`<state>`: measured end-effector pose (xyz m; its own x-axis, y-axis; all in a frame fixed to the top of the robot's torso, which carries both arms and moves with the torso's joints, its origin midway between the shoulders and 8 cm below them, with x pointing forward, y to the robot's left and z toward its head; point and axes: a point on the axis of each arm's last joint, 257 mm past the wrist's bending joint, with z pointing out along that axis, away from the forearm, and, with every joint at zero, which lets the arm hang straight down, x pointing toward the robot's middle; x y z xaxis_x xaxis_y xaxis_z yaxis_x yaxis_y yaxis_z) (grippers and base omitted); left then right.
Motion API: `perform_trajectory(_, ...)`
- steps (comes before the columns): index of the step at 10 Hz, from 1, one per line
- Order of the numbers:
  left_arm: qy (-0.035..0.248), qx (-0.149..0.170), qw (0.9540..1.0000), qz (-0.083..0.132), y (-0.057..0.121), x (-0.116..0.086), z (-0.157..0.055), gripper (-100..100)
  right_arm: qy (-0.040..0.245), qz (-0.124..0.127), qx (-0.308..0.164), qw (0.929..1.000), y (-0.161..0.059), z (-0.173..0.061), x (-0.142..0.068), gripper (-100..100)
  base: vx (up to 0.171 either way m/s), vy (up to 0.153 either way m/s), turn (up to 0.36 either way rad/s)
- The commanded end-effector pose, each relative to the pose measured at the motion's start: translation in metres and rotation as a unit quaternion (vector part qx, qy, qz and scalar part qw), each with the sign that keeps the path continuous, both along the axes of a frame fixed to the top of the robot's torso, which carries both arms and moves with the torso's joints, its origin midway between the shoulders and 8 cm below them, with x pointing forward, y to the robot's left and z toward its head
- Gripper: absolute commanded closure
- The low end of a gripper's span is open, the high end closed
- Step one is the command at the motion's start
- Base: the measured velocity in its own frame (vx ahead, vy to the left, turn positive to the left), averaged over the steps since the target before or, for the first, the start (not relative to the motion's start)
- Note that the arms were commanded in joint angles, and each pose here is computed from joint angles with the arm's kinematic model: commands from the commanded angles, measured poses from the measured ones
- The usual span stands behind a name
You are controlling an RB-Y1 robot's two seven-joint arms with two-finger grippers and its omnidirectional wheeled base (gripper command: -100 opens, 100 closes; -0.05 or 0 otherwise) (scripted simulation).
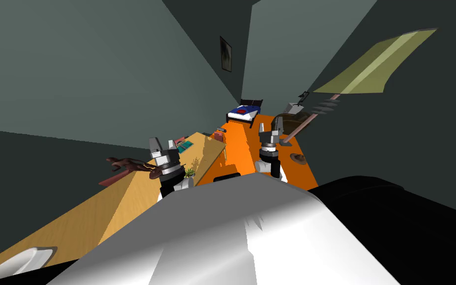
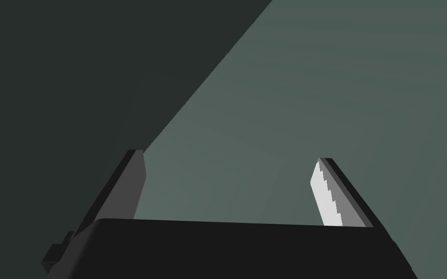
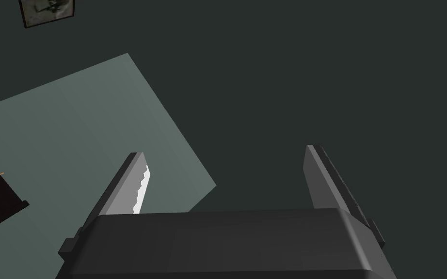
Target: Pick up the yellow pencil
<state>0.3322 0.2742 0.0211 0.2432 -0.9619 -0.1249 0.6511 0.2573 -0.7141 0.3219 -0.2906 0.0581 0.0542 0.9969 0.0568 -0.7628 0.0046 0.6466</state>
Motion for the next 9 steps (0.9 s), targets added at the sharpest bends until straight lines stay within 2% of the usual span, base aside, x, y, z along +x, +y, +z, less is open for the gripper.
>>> perform_trajectory(1, 0.012, 0.013, 0.9998, -0.013, -0.003, 0.004, -0.005, -100, 0.0, 0.0, 0.0, 1.0, 0.0, 0.0, 0.0, 0, -0.04, -0.036, -0.048)
perform_trajectory(3, 0.023, 0.022, 0.9992, -0.023, -0.005, 0.008, -0.01, -100, 0.0, 0.0, 0.0, 1.0, 0.0, 0.0, 0.0, 0, -0.054, -0.048, -0.038)
perform_trajectory(5, 0.051, 0.029, 0.9975, -0.04, -0.005, 0.018, -0.025, -100, 0.0, 0.0, 0.0, 1.0, 0.0, 0.0, 0.0, 0, -0.032, -0.04, -0.059)
perform_trajectory(6, 0.053, 0.035, 0.9971, -0.043, -0.007, 0.018, -0.025, -100, 0.0, 0.0, 0.0, 1.0, 0.0, 0.0, 0.0, 0, -0.028, -0.026, -0.033)
perform_trajectory(8, 0.09, 0.036, 0.9936, -0.059, -0.004, 0.031, -0.045, -100, 0.0, 0.0, 0.0, 1.0, 0.0, 0.0, 0.0, 0, -0.032, -0.03, -0.1)
perform_trajectory(9, 0.092, 0.043, 0.9929, -0.062, -0.006, 0.031, -0.045, -100, 0.0, 0.0, 0.0, 1.0, 0.0, 0.0, 0.0, 0, -0.03, -0.023, -0.034)
